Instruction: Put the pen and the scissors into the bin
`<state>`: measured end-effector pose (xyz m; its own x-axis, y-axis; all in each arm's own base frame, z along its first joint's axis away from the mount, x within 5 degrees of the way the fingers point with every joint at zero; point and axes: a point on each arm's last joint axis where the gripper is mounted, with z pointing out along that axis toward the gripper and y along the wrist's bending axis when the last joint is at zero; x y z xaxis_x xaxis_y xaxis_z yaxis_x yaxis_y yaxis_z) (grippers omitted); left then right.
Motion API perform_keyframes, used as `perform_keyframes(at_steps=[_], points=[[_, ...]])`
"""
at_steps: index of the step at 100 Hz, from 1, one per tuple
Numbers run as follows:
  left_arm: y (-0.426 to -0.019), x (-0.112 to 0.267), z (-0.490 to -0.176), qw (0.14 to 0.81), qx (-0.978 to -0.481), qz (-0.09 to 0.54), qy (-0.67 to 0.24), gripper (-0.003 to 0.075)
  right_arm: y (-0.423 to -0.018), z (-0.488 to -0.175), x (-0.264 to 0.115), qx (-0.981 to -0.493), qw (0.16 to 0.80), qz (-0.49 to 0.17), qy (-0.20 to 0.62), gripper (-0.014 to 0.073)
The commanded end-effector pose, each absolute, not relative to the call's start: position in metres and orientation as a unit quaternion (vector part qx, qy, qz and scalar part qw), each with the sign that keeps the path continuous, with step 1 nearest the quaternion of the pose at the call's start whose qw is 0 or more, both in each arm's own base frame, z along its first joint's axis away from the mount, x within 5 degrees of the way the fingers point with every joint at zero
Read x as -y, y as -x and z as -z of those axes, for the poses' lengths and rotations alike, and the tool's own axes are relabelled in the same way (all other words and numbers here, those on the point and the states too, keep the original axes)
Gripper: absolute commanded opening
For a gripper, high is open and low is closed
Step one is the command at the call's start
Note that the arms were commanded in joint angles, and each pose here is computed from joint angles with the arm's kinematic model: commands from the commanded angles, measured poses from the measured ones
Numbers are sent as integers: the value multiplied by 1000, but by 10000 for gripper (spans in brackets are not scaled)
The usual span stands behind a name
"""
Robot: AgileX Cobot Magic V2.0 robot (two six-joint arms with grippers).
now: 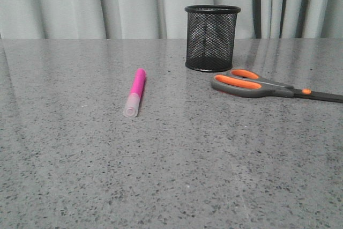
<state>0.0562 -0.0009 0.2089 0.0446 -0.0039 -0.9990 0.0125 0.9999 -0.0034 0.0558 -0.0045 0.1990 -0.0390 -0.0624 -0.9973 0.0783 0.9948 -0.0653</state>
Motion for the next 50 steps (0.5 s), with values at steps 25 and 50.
perform_keyframes(at_steps=[25,50], points=[[-55,0,-201,736,-669,77,70,-19,-55,-207,5,-666,743,-12,-71,-58],[-55,0,-201,722,-662,148,134,-19,-54,-208,6,-654,743,-67,-123,-58]])
